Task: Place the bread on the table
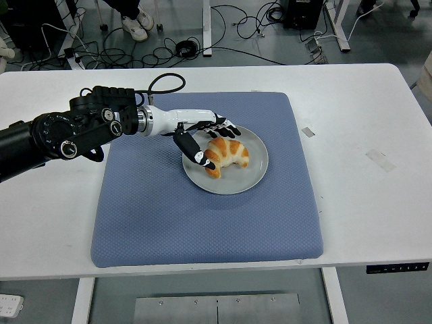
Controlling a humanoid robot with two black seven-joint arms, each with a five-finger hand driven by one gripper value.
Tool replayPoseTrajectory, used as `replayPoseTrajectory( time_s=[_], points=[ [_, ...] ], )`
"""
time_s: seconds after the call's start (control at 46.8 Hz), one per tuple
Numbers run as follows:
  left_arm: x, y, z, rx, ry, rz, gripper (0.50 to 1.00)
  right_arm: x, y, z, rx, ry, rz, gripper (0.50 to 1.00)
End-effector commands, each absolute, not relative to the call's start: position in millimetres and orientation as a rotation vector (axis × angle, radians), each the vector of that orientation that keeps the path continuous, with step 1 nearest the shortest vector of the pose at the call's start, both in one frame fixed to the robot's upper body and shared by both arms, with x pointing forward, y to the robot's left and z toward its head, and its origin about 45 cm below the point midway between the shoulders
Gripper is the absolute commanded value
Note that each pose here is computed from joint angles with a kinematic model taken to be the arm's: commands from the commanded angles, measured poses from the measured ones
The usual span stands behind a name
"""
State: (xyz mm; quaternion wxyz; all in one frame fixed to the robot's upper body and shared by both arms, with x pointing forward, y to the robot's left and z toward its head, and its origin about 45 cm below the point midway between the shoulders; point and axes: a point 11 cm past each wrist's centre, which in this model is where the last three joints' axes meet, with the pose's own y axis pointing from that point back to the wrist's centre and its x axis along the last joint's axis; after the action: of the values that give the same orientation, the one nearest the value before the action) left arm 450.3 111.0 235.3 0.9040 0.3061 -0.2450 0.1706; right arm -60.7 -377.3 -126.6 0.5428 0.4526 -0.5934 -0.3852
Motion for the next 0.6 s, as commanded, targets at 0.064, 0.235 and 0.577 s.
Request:
replayPoseTrajectory(
  time_s=[0.064, 0.235, 0.577],
  points=[
    [449.2, 106.2, 233.0, 0.633, -0.509, 0.346, 0.881, -60.7, -377.3, -126.6, 1.076, -1.408, -0.914, 1.0],
    [449.4, 102.9, 230.4, 0.632, -0.507, 0.348, 0.878, -60.7, -377.3, -126.6, 1.075, -1.409, -0.914, 1.0],
    [449.0, 104.4, 226.5, 0.637, -0.5, 0.35, 0.863, -60.8, -377.3, -126.6, 1.075, -1.407, -0.914, 1.0]
  ],
)
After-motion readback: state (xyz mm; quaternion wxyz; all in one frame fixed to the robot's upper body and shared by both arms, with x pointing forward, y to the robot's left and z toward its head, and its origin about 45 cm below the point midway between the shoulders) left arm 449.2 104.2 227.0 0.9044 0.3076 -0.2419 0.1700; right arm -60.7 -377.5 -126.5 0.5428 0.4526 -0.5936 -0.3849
